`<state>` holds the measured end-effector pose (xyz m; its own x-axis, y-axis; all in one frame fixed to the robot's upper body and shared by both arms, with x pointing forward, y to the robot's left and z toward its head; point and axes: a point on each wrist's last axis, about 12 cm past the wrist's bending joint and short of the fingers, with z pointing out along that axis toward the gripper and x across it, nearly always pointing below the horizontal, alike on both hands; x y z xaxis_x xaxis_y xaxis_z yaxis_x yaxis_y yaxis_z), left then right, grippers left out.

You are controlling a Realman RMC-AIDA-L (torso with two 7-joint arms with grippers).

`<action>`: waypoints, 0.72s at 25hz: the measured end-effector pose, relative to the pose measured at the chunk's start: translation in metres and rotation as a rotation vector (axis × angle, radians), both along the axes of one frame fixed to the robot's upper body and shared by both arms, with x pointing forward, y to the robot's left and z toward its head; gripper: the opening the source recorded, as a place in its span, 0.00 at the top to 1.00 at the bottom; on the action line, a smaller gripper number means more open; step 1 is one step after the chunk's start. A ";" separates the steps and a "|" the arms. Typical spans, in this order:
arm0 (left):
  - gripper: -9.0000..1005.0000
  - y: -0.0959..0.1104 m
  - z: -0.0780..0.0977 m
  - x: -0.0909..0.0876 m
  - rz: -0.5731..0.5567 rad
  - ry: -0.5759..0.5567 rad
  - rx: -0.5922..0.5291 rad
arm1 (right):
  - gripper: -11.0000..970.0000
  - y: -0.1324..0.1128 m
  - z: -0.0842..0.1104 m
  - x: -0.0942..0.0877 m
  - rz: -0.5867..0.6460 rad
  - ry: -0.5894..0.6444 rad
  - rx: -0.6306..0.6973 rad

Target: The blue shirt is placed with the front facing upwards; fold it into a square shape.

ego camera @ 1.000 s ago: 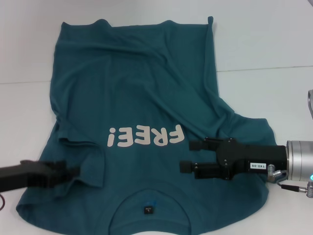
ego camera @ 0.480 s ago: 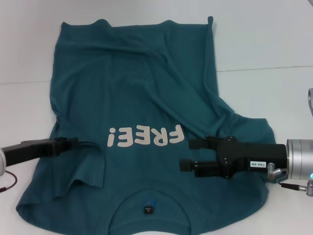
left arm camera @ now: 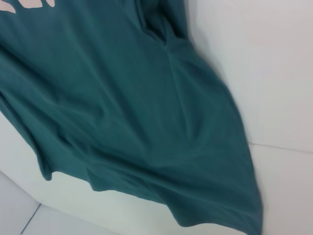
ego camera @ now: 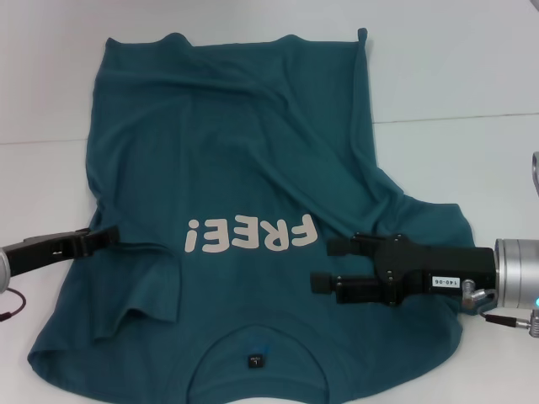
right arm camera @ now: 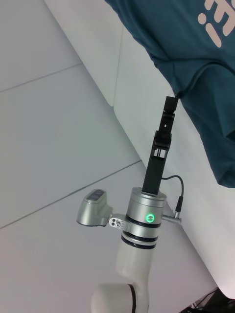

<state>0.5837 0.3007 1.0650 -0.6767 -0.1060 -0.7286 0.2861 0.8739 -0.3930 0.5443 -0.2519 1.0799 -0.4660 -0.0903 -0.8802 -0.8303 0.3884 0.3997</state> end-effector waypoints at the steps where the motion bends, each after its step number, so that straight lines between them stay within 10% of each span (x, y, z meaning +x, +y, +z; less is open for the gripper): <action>1: 0.48 0.000 -0.001 0.000 0.003 0.001 0.002 | 0.13 0.000 0.000 0.000 -0.001 0.000 0.000; 18: 0.48 -0.032 -0.004 0.013 -0.066 0.016 -0.003 | 0.13 -0.002 -0.002 -0.002 -0.007 0.004 0.001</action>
<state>0.5967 0.2687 1.0610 -0.6936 -0.0633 -0.7176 0.3369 0.8519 -0.4008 0.5424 -0.2539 1.0783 -0.4700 -0.0866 -0.8784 -0.8261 0.3936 0.4032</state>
